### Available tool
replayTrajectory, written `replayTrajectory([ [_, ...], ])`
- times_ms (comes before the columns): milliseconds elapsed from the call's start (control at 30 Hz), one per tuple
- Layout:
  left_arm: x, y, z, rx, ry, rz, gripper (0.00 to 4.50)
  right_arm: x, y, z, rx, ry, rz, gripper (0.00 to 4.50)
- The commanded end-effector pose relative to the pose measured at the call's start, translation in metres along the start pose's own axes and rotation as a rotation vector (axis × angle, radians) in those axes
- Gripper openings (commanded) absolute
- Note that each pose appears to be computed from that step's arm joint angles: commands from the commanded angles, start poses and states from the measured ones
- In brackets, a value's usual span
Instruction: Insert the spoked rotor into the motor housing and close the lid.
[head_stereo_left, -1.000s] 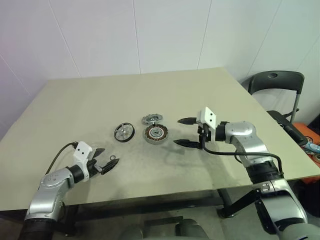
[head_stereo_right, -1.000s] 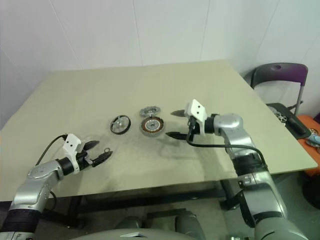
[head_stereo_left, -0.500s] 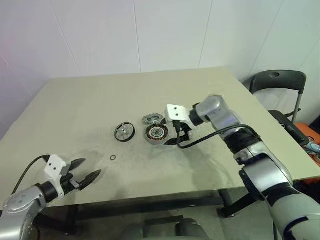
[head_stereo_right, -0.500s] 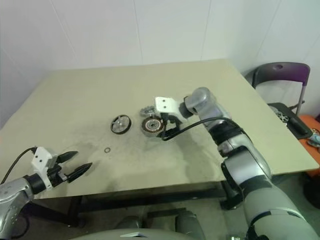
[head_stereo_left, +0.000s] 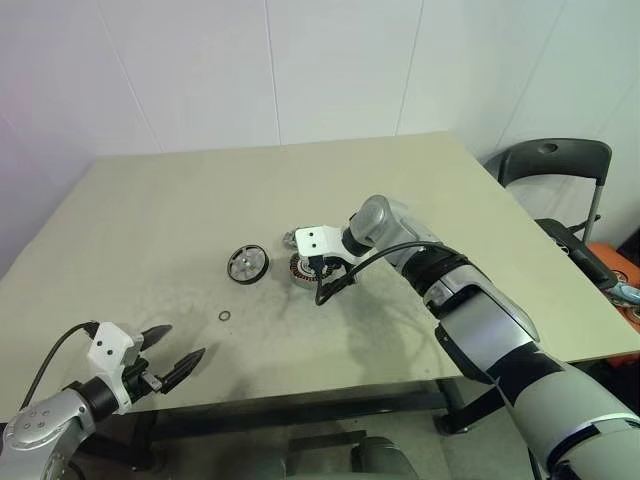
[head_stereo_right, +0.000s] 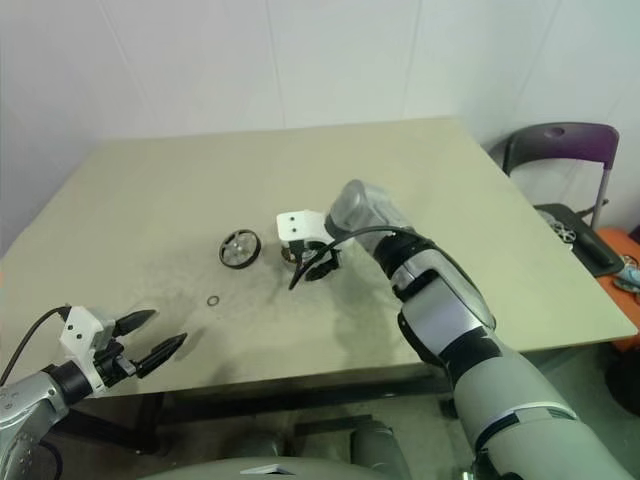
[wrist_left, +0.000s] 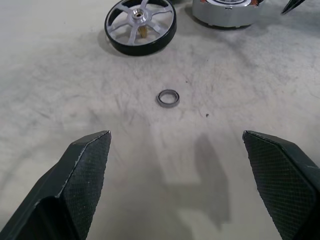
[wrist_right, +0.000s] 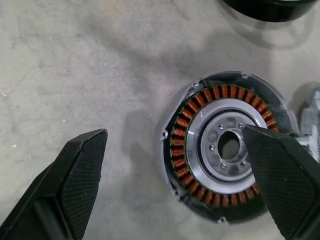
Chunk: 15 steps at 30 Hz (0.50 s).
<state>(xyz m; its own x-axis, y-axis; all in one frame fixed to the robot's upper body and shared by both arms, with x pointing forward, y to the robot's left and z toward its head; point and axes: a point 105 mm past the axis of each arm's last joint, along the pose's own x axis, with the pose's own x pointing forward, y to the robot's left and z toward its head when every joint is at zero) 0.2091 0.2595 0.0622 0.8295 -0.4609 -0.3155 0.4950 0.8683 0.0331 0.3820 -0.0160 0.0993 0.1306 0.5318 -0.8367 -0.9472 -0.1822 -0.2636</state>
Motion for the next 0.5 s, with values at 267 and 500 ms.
replayTrajectory([
  [267,0.002,-0.002,0.02,0.042,-0.057,0.003,4.48,0.005,-0.008,-0.001,-0.026,0.086,-0.034,4.5],
  [500,0.007,-0.003,0.022,0.048,-0.064,-0.009,4.5,0.012,-0.005,0.004,0.004,0.064,-0.022,2.92],
])
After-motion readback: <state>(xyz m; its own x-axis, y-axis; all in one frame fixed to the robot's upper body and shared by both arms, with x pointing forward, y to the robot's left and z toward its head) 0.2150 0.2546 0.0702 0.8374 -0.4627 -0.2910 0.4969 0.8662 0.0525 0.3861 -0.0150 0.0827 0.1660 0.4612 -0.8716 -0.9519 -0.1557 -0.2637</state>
